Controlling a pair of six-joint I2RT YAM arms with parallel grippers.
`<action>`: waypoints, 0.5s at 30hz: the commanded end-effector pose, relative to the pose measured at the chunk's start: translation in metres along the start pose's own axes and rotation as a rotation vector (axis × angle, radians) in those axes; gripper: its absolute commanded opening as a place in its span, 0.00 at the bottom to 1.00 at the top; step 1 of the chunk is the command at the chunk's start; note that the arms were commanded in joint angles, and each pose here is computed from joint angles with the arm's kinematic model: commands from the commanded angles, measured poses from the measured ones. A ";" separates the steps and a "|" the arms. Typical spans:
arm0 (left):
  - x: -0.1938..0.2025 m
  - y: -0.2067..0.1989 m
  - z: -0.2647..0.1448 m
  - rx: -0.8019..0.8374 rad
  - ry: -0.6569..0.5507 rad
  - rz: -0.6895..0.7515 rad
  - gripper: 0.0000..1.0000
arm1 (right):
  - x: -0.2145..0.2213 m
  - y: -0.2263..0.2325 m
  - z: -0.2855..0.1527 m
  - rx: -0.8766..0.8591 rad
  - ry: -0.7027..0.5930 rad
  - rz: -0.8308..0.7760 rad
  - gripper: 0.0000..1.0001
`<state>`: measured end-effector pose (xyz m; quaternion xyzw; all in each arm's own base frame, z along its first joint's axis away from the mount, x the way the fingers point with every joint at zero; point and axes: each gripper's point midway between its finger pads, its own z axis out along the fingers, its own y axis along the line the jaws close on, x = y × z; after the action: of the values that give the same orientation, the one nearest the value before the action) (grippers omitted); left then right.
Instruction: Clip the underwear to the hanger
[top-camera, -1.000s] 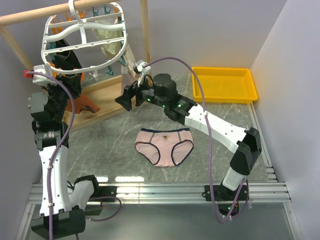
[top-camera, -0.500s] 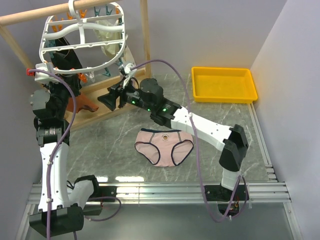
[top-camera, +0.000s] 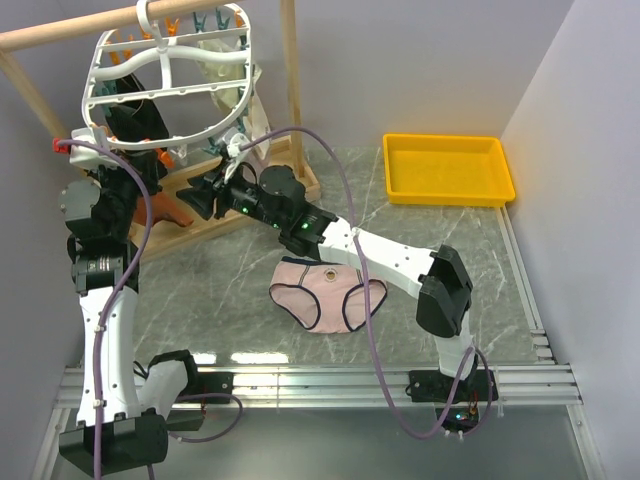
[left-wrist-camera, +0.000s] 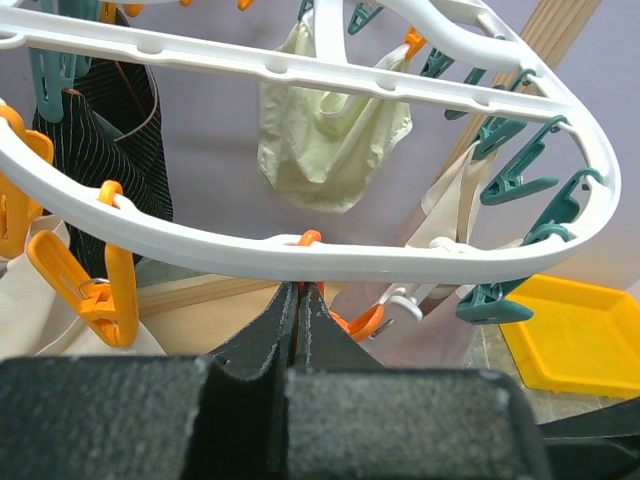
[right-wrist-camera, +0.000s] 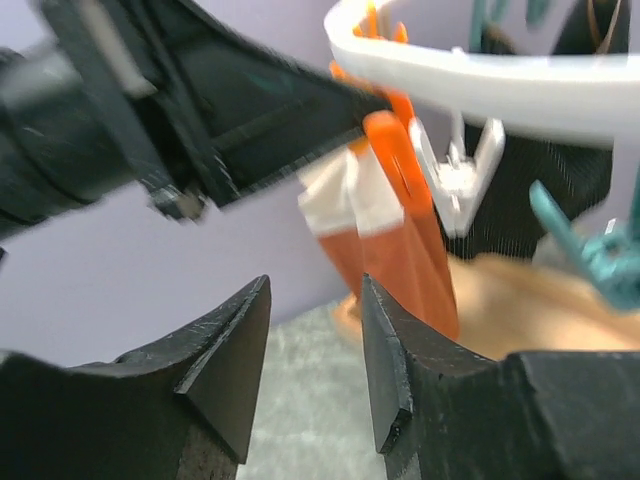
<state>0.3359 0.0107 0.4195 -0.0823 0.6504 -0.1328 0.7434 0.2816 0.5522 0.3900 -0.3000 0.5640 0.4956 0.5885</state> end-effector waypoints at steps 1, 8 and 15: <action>-0.011 -0.014 -0.011 0.037 -0.011 -0.010 0.00 | -0.050 0.021 -0.001 -0.039 -0.194 -0.111 0.49; -0.010 -0.017 -0.020 0.037 0.008 -0.018 0.00 | -0.046 0.011 0.002 0.000 -0.294 -0.211 0.50; -0.007 -0.022 -0.022 0.053 0.035 -0.045 0.01 | -0.055 0.003 0.009 0.044 -0.356 -0.277 0.50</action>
<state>0.3214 0.0040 0.4301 -0.0795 0.6449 -0.1451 0.7461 0.2853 0.5573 0.4049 -0.3025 0.4636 0.4517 0.6997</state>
